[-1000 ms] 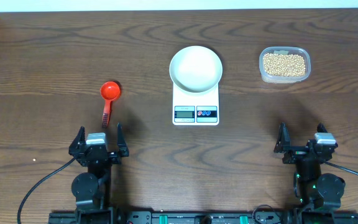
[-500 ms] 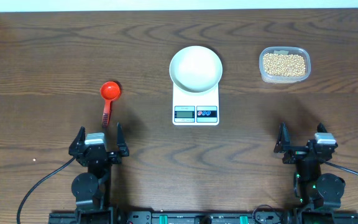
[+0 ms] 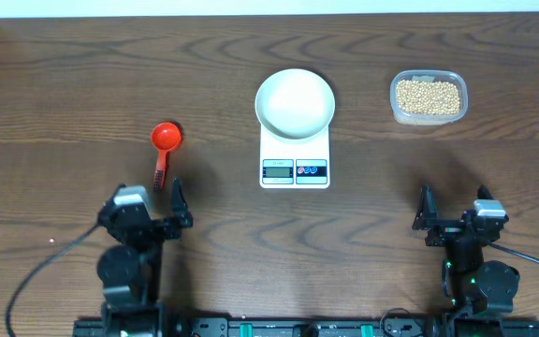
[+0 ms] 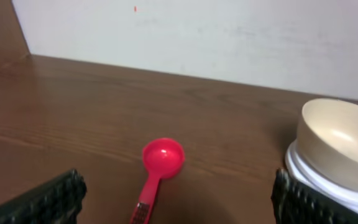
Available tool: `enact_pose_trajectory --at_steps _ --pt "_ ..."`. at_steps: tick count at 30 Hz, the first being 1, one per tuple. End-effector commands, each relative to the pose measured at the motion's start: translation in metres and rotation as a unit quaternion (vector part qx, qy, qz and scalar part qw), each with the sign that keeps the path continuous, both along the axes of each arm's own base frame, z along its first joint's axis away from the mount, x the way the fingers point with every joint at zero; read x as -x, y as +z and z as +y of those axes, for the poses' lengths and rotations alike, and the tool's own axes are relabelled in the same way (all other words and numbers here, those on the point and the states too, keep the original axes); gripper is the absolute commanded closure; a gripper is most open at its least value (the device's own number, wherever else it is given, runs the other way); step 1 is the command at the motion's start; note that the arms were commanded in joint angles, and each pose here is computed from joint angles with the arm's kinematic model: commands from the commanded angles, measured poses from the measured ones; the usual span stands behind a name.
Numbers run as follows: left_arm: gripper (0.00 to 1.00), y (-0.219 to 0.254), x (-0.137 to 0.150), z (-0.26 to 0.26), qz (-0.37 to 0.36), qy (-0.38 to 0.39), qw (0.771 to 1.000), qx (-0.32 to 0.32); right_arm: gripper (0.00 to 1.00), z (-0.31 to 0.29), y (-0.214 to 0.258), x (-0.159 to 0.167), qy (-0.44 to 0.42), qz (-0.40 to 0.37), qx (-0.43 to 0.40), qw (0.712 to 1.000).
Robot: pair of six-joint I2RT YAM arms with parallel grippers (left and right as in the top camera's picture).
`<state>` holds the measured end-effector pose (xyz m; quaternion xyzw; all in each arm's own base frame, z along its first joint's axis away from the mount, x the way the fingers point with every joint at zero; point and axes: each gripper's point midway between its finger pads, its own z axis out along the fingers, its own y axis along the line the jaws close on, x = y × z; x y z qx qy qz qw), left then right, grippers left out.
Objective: Scoop item into bowl and weigh 50g on scale
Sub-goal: 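Move the left gripper to the red scoop and grasp its handle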
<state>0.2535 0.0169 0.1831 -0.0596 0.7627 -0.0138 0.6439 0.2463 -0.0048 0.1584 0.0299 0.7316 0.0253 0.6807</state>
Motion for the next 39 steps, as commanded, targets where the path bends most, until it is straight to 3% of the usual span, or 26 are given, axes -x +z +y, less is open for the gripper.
enact_pose_trajectory --at_steps 1,9,16,20,25,33,39 --pt "0.02 0.032 -0.017 -0.010 0.018 -0.031 0.999 0.006 0.01 0.000 -0.001 0.000 -0.001 -0.001 0.005 1.000" --pt "0.02 0.044 -0.070 -0.015 0.168 -0.058 0.984 0.027 0.01 0.000 -0.001 0.000 -0.001 -0.001 0.005 1.000" --pt "0.02 0.032 -0.109 -0.012 0.321 -0.085 0.943 -0.002 0.01 0.000 -0.001 0.000 -0.001 -0.001 0.005 1.000" --pt "0.02 0.015 -0.133 -0.007 0.338 -0.096 0.936 -0.023 0.01 0.000 -0.001 0.000 -0.001 -0.001 0.005 1.000" --pt "0.01 -0.025 -0.153 0.020 0.369 -0.072 0.927 -0.003 0.01 0.000 -0.001 0.000 -0.001 -0.001 0.005 1.000" --pt "0.07 -0.074 -0.168 0.045 0.383 -0.098 0.914 0.087 0.01 0.000 -0.001 0.000 -0.001 -0.001 0.005 1.000" --pt "0.19 -0.117 -0.173 0.046 0.412 -0.109 0.899 0.103 0.01 0.000 -0.001 0.000 -0.001 0.000 0.005 1.000"
